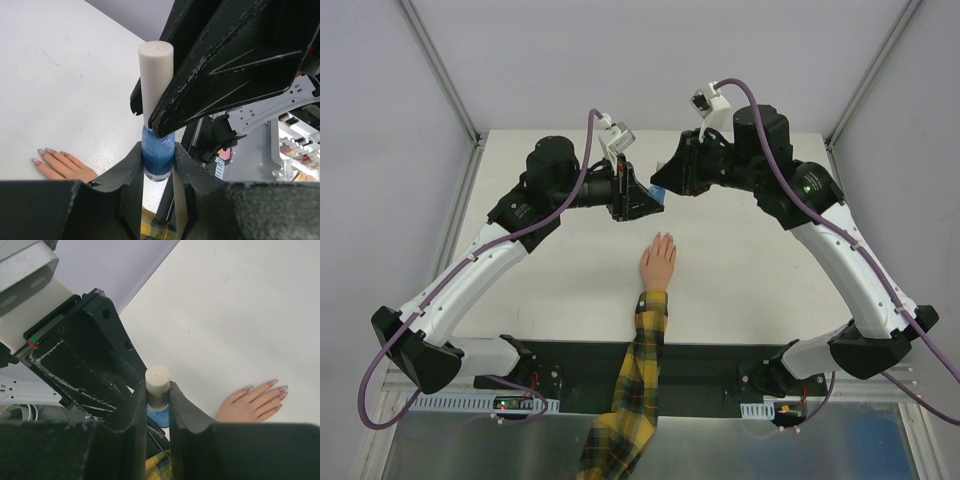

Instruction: Paint the nails

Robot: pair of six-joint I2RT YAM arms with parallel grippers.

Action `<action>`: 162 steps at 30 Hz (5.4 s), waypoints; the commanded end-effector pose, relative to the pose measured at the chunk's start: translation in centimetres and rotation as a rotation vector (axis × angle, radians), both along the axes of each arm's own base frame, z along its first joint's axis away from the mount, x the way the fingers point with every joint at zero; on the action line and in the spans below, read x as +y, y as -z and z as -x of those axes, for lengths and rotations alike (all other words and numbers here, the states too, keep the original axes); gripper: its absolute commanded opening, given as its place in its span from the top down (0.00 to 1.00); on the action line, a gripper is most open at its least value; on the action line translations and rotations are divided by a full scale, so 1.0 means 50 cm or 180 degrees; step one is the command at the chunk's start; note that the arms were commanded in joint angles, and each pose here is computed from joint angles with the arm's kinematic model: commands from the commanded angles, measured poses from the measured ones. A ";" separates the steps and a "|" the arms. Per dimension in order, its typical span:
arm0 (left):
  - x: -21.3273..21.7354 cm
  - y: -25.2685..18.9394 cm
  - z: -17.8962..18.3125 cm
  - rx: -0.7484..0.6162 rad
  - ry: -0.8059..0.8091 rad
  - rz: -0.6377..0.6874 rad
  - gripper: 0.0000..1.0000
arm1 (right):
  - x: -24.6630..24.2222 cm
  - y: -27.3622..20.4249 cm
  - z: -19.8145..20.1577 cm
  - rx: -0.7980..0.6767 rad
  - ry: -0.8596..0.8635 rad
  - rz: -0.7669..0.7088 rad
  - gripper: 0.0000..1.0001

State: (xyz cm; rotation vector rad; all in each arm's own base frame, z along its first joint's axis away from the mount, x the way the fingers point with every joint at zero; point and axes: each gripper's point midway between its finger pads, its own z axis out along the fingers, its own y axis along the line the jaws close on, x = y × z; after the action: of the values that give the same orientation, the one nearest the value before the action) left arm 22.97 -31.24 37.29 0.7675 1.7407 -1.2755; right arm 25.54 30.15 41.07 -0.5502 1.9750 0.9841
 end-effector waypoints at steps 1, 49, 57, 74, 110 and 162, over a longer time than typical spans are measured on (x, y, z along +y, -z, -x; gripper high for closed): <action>0.023 -0.058 -0.002 -0.0383 -0.0188 0.0157 1.00 | -0.049 -0.015 0.002 -0.0138 0.0297 0.0006 0.96; 0.010 -0.068 0.058 -0.0385 0.0350 0.0491 1.00 | -0.003 0.020 0.016 0.0499 -0.0018 -0.0511 0.99; 0.038 -0.139 0.118 -0.0239 0.1173 0.1134 1.00 | 0.013 -0.087 0.133 -0.0086 -0.1706 -0.1426 0.99; 0.053 -0.060 -0.011 -0.0352 -0.0133 0.0371 1.00 | -0.104 -0.050 0.000 -0.0022 0.0479 -0.0437 0.25; 0.016 -0.092 0.096 -0.0361 0.0858 0.0524 1.00 | 0.014 -0.056 0.080 0.0142 -0.1126 -0.1133 0.99; 0.028 -0.064 0.120 -0.0252 0.1086 0.0359 1.00 | -0.008 -0.056 0.122 0.0671 -0.1235 -0.0466 0.50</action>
State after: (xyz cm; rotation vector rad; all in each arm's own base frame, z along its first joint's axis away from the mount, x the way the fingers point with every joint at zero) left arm 17.69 -29.96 38.41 1.0034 1.6038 -1.5370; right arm 20.36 29.59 42.99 -0.7342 2.0491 1.4312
